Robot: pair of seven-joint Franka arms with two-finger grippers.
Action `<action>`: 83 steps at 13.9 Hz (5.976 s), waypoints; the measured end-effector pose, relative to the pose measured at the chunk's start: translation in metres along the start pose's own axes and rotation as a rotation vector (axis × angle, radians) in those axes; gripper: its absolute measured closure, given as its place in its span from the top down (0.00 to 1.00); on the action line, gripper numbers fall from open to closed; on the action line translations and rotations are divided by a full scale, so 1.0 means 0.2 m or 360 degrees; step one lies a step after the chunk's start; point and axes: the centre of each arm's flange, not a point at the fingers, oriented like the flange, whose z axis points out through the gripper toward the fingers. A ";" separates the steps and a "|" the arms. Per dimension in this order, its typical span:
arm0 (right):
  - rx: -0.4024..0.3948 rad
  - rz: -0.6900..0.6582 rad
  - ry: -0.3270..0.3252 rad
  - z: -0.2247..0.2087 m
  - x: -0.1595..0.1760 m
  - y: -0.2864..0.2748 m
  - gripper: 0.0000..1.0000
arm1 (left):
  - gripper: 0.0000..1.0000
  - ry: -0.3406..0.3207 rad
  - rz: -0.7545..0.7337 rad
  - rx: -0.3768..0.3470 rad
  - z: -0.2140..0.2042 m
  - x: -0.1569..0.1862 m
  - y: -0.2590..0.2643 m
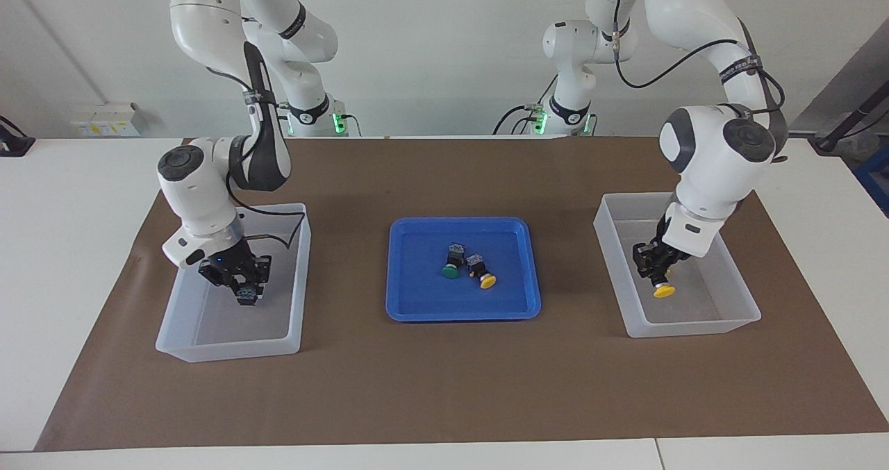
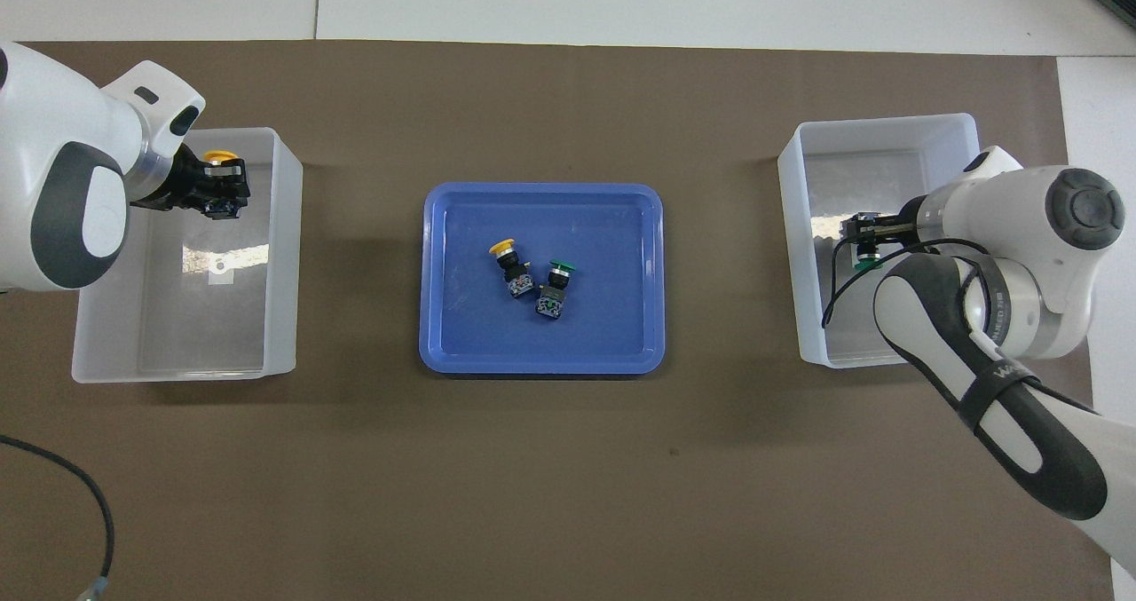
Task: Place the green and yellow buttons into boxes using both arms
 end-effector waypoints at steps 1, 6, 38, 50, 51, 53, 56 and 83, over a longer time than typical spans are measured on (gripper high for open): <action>-0.0001 -0.0002 0.0010 -0.01 0.01 0.00 0.78 | 0.42 -0.0014 0.0022 0.0002 0.05 -0.02 -0.05; 0.0024 0.0138 0.0065 -0.36 0.14 -0.30 1.00 | 0.42 0.0020 0.0039 0.0001 0.34 -0.22 -0.20; 0.0187 0.0697 -0.0050 0.03 -0.29 -2.14 0.85 | 0.89 -0.0011 -0.0103 -0.0052 -0.11 -0.07 0.30; 0.0208 0.0821 -0.0005 -0.09 -0.22 -2.08 0.43 | 0.89 0.0011 -0.0333 -0.0069 -0.11 -0.12 0.53; 0.0202 0.0830 0.0003 -0.15 -0.20 -2.05 0.43 | 0.89 0.0014 -0.0378 -0.0075 -0.11 -0.14 0.60; 0.0177 0.0824 0.0007 -0.25 -0.17 -1.99 0.43 | 0.88 0.0002 -0.0450 -0.0075 -0.10 -0.19 0.72; 0.0116 0.0752 -0.0007 -0.35 -0.12 -1.84 0.43 | 0.87 -0.0030 -0.0724 -0.0066 -0.03 -0.31 0.93; -0.0082 -0.0002 0.0042 -0.10 0.00 0.11 1.00 | 0.88 0.0078 -0.2107 -0.0177 0.52 -0.82 1.65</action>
